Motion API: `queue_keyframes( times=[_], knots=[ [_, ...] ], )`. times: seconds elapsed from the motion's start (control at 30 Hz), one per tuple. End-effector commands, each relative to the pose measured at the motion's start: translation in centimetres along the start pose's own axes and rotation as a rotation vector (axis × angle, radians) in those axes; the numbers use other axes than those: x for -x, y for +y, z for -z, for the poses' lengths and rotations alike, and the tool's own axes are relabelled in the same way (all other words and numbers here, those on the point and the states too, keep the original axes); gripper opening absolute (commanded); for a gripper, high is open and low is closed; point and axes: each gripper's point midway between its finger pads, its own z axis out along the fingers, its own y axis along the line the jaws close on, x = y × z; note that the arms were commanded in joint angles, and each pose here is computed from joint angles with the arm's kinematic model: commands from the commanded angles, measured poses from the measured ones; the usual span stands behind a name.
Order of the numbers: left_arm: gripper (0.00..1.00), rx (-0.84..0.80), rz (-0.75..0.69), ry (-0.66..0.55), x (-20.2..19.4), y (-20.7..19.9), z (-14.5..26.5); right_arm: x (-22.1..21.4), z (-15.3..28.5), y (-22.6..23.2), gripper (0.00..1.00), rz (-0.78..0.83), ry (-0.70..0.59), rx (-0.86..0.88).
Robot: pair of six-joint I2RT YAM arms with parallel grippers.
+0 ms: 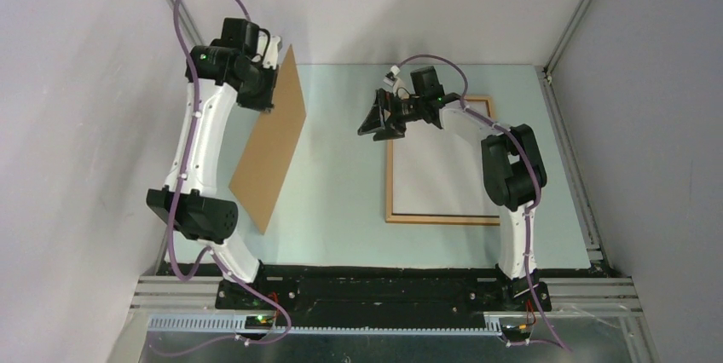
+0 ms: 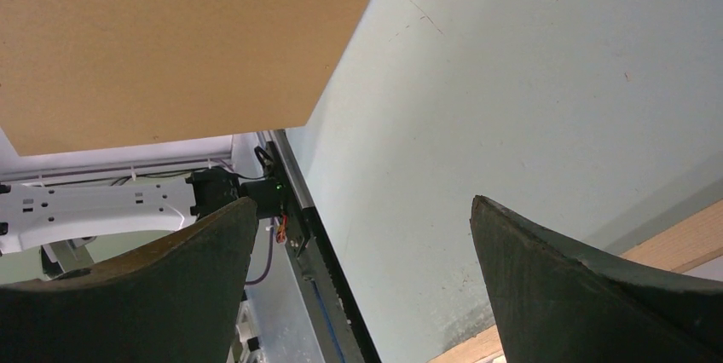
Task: Put the photo into the frame
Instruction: Turn over the photo frame item on the photo frame.
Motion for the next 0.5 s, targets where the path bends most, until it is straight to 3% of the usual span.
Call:
queue_keyframes(
  times=[0.0, 0.47],
  knots=[
    [0.00, -0.040, 0.015, -0.115, 2.7, -1.6, 1.2, 1.7, 1.1, 2.6, 1.00, 0.048, -0.049, 0.022],
    [0.00, -0.193, 0.074, -0.145, 3.8, -6.0, 0.6, 3.4, 0.9, 6.5, 0.99, 0.069, -0.072, 0.071]
  ],
)
